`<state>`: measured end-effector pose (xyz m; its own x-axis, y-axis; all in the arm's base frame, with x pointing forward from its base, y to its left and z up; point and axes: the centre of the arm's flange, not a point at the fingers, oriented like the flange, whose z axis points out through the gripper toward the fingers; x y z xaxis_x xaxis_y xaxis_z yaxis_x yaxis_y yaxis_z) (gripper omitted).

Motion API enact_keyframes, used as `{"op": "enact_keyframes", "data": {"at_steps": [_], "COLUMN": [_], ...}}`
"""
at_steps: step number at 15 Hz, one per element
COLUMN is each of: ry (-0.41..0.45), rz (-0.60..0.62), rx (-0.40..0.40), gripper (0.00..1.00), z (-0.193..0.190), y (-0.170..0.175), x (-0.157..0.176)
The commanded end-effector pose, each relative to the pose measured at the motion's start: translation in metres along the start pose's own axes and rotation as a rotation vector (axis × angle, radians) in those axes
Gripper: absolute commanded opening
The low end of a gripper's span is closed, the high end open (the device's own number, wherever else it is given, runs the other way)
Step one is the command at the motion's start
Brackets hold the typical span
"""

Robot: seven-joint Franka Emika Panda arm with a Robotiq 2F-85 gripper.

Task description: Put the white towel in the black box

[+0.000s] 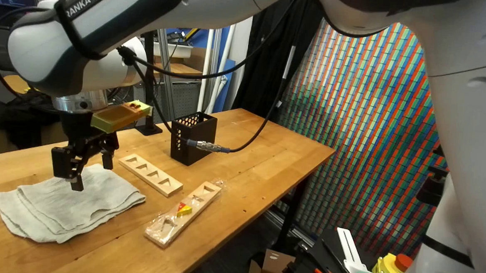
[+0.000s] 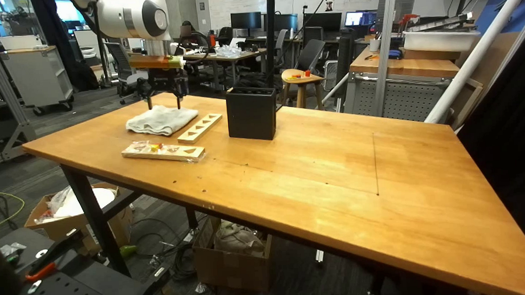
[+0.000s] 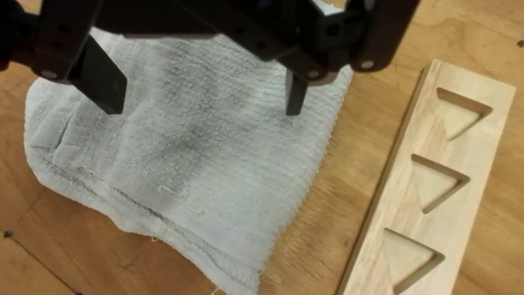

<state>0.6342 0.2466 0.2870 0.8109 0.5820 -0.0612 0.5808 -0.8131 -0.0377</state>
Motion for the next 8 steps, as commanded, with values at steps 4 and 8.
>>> {"op": "enact_keyframes", "data": {"at_steps": [4,8], "ry": [-0.005,-0.007], "rz": [0.016,0.027], "rx": [-0.007,0.003], "gripper": [1.0,1.0], "z": [0.029,0.047], "y": [0.02,0.03], "x": [0.027,0.033]}}
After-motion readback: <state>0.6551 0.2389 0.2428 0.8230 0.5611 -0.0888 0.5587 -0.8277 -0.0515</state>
